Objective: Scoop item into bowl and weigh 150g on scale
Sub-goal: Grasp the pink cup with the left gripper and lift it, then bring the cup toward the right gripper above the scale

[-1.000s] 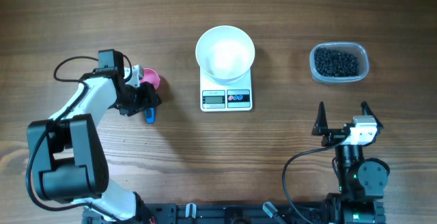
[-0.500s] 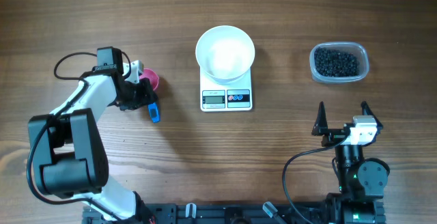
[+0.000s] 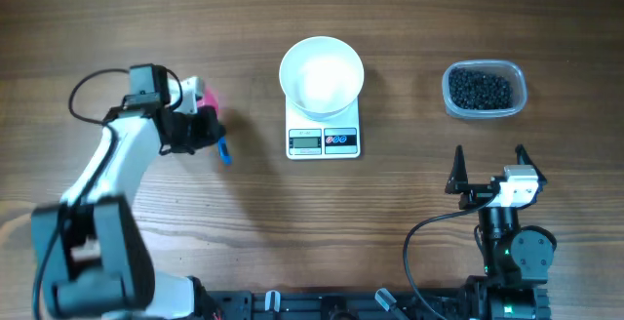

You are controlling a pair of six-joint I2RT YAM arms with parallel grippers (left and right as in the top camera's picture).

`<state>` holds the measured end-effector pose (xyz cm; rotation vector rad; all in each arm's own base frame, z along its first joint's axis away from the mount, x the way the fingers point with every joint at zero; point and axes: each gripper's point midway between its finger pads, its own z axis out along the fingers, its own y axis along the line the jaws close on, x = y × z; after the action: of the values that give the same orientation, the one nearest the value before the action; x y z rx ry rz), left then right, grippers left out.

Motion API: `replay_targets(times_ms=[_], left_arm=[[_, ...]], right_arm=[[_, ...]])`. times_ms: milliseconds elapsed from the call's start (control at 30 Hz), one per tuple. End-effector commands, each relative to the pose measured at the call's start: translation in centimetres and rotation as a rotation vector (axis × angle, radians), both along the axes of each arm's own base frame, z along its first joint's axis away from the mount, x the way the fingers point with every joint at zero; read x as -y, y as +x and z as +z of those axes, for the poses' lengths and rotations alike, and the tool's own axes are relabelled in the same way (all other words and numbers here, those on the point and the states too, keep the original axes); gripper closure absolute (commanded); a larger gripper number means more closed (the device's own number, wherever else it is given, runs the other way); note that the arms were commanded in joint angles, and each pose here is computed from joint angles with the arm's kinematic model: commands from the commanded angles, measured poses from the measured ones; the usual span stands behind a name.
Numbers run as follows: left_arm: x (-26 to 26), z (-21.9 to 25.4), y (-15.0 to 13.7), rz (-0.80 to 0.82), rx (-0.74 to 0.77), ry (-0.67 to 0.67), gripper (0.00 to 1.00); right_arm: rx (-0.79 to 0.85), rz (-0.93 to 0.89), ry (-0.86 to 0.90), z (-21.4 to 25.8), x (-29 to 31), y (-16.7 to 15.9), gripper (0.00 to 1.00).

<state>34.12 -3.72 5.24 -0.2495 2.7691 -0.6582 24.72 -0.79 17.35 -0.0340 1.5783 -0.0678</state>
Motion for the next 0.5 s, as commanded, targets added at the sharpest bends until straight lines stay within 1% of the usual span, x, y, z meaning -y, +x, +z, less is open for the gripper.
replay_targets(times_ms=[0, 67, 133, 167, 200, 233, 333, 367, 400, 433, 467], left_arm=[[4.0, 8.6, -0.2, -0.072, 0.198, -0.254, 0.96], [6.4, 13.8, -1.8, -0.172, 0.311, -0.411, 0.96], [8.8, 20.0, -4.6, -0.325, 0.458, -0.589, 0.96], [9.4, 22.1, -6.0, -0.383, 0.509, -0.64, 0.96], [9.6, 23.1, -6.8, -0.405, 0.536, -0.652, 0.96], [9.7, 24.1, -7.7, -0.39, 0.533, -0.661, 0.96], [9.9, 25.6, -8.9, -0.352, 0.514, -0.689, 0.96], [9.9, 26.1, -9.5, -0.343, 0.513, -0.696, 0.96], [10.0, 26.3, -9.6, -0.341, 0.513, -0.699, 0.96], [10.0, 26.4, -9.7, -0.338, 0.511, -0.701, 0.96], [10.0, 26.4, -9.8, -0.339, 0.513, -0.701, 0.96]], right_arm=[[0.007, 0.01, 0.013, 0.1, -0.2, 0.0, 0.0], [0.007, 0.01, 0.013, 0.1, -0.2, 0.0, 0.0], [0.007, 0.01, 0.013, 0.1, -0.2, 0.0, 0.0], [0.007, 0.01, 0.012, 0.1, -0.2, 0.0, 0.0], [0.007, 0.01, 0.013, 0.1, -0.2, 0.0, 0.0], [0.007, 0.01, 0.013, 0.1, -0.2, 0.0, 0.0], [0.009, 0.016, 0.016, 0.2, -0.3, 0.0, 0.0], [0.045, 0.099, 0.059, 1.1, -1.7, -0.1, 0.0], [0.064, 0.232, 0.17, 1.9, -3.9, -0.5, 0.0], [0.018, 0.426, 0.349, 2.1, -7.0, -1.4, 0.0], [-0.099, 0.607, 0.558, 1.6, -9.9, -3.0, 0.0]])
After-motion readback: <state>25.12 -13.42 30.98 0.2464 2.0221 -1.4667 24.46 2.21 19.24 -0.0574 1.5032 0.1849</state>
